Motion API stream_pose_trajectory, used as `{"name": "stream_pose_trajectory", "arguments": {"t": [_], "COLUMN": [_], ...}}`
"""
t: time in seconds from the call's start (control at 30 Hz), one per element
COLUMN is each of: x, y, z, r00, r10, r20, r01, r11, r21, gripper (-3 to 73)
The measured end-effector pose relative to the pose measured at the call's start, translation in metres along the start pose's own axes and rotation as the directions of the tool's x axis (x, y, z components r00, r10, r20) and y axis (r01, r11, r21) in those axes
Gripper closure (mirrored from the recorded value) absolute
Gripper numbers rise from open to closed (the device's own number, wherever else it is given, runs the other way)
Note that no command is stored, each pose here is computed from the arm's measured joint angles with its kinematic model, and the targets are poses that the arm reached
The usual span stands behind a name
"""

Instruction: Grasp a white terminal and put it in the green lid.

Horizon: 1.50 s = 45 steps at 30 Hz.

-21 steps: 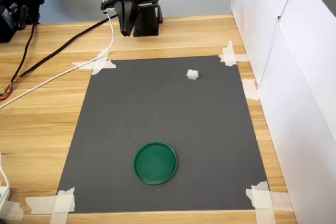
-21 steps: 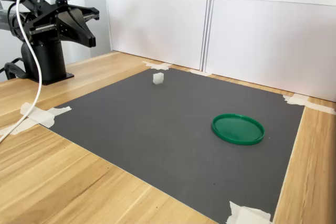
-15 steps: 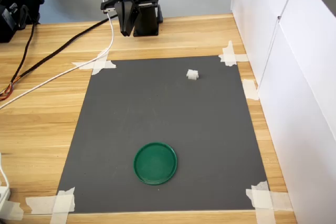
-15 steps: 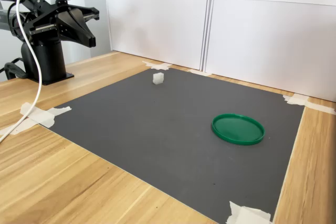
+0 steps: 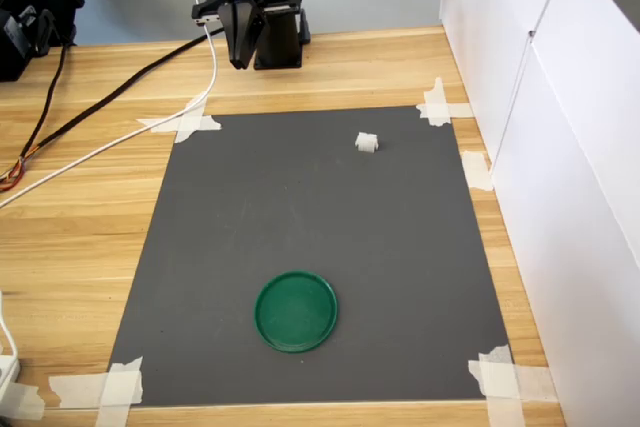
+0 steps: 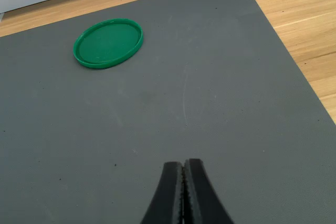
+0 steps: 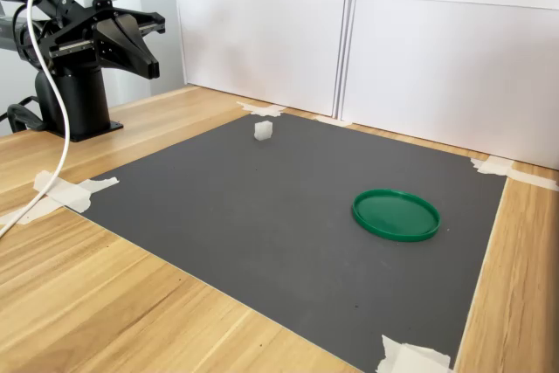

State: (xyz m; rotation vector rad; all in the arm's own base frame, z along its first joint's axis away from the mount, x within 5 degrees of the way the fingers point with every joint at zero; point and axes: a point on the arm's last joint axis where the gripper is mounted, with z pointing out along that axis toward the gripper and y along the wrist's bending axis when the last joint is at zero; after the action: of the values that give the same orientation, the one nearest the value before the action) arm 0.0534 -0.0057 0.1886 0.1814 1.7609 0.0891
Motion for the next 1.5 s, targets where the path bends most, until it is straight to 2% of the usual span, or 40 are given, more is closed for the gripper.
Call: {"name": "stream_pose_trajectory", "arguments": {"t": [0.43, 0.57, 0.77, 1.03, 1.4, 1.5], "x": [-0.001, -0.004, -0.034, -0.079, -0.163, -0.178], "y": [0.000, -0.002, 0.003, 0.013, 0.036, 0.041], "z": [0.000, -0.004, -0.007, 0.011, 0.076, 0.097], "r00": [1.000, 0.999, 0.999, 0.992, 0.982, 0.978], "r10": [-0.003, 0.004, 0.008, 0.005, 0.014, -0.023], "r20": [-0.002, -0.044, -0.050, -0.129, -0.190, -0.206], "r01": [0.003, -0.003, -0.006, 0.002, -0.003, 0.035], "r11": [1.000, 0.999, 0.999, 0.998, 0.998, 0.998], "r21": [0.002, 0.033, 0.042, 0.056, 0.058, 0.052], "gripper": [71.7, 71.7, 71.7, 71.7, 71.7, 71.7]}}
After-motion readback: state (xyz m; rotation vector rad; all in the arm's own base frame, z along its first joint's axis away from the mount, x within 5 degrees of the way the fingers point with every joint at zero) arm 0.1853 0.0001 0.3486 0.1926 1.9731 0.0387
